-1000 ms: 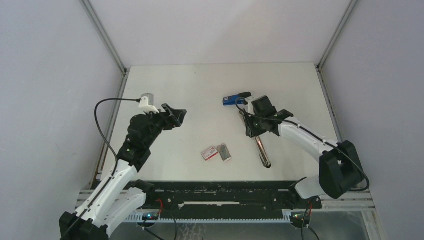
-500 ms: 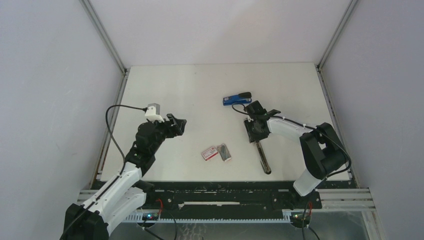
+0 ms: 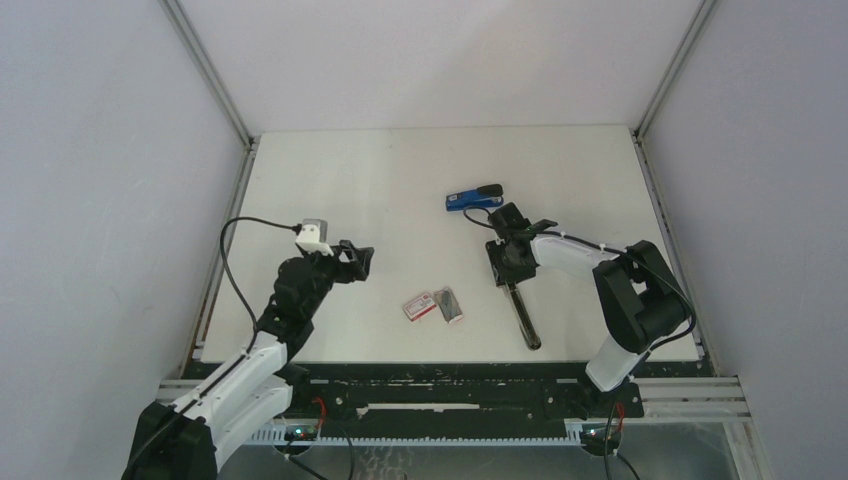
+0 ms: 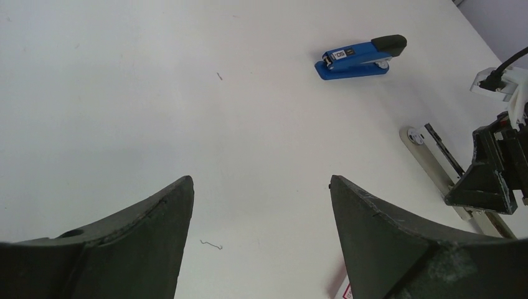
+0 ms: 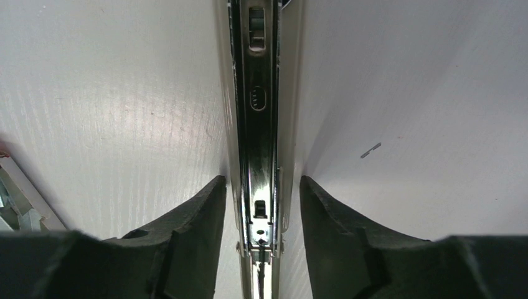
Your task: Load the staples into the stapler
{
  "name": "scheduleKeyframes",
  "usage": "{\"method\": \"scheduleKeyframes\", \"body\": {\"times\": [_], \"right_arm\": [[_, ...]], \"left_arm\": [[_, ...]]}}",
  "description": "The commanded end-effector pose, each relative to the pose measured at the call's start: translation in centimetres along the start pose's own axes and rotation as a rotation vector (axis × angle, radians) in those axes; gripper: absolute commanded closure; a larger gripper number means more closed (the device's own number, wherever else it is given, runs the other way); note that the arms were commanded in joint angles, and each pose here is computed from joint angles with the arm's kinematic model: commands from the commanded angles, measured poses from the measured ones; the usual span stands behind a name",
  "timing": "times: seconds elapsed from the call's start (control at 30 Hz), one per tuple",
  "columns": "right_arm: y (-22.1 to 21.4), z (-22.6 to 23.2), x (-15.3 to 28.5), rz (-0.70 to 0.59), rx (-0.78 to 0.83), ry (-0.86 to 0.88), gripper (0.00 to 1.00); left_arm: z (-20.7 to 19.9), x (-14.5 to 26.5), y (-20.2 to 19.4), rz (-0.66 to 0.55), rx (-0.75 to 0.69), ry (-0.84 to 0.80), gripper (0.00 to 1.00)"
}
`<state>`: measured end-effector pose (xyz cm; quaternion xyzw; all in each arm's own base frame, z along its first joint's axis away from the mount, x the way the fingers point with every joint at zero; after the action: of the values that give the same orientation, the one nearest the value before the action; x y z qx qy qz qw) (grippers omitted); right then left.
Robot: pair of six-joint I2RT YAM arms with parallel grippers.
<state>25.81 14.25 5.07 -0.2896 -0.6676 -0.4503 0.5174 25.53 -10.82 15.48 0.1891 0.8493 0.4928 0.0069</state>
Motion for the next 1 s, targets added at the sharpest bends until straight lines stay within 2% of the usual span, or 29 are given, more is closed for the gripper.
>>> {"method": "scheduleKeyframes", "body": {"times": [0.0,0.2,0.37,0.5,0.6,0.67,0.77,0.83,0.97], "right_arm": [[2.1,-0.2,0.9,-0.086,-0.046,-0.009,0.51],[3.2,-0.8,3.3,-0.183,-0.073,0.013,0.43],[4.8,-2.2,8.6,-0.415,-0.101,0.064,0.36],[4.9,-3.4,11.8,-0.558,-0.126,0.099,0.31],[4.8,-4.1,13.1,-0.625,-0.155,0.124,0.3],[4.6,-4.5,13.3,-0.657,-0.183,0.147,0.3],[4.3,-4.6,13.6,-0.692,-0.194,0.181,0.3],[4.1,-4.6,13.6,-0.704,-0.193,0.197,0.3],[3.7,-4.2,13.7,-0.722,-0.183,0.246,0.29]], "left_arm": [[-0.1,0.0,0.4,-0.052,-0.061,-0.037,0.16],[-0.4,-0.4,0.5,-0.041,-0.104,-0.057,0.17],[-5.2,-3.3,1.1,0.062,-0.171,-0.18,0.19],[-11.0,-7.6,0.9,0.198,-0.236,-0.311,0.21],[-14.0,-11.9,-0.4,0.328,-0.245,-0.378,0.23],[-16.6,-14.9,-0.2,0.365,-0.248,-0.439,0.23],[-17.9,-19.7,-2.5,0.449,-0.262,-0.448,0.23],[-19.3,-21.9,-2.4,0.461,-0.263,-0.463,0.23],[-19.7,-26.8,-4.6,0.508,-0.255,-0.44,0.23]]}}
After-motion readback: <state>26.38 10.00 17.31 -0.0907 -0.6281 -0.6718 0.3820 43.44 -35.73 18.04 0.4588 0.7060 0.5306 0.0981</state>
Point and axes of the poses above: each gripper's point midway between its finger pads, its own x axis back along the fingers, its own z axis along the line the jaws close on, y = z × x, the point moved 4 cm from there along x, back along the fingers, and after that the axes turned 12 degrees about x, right-handed, at the moved point
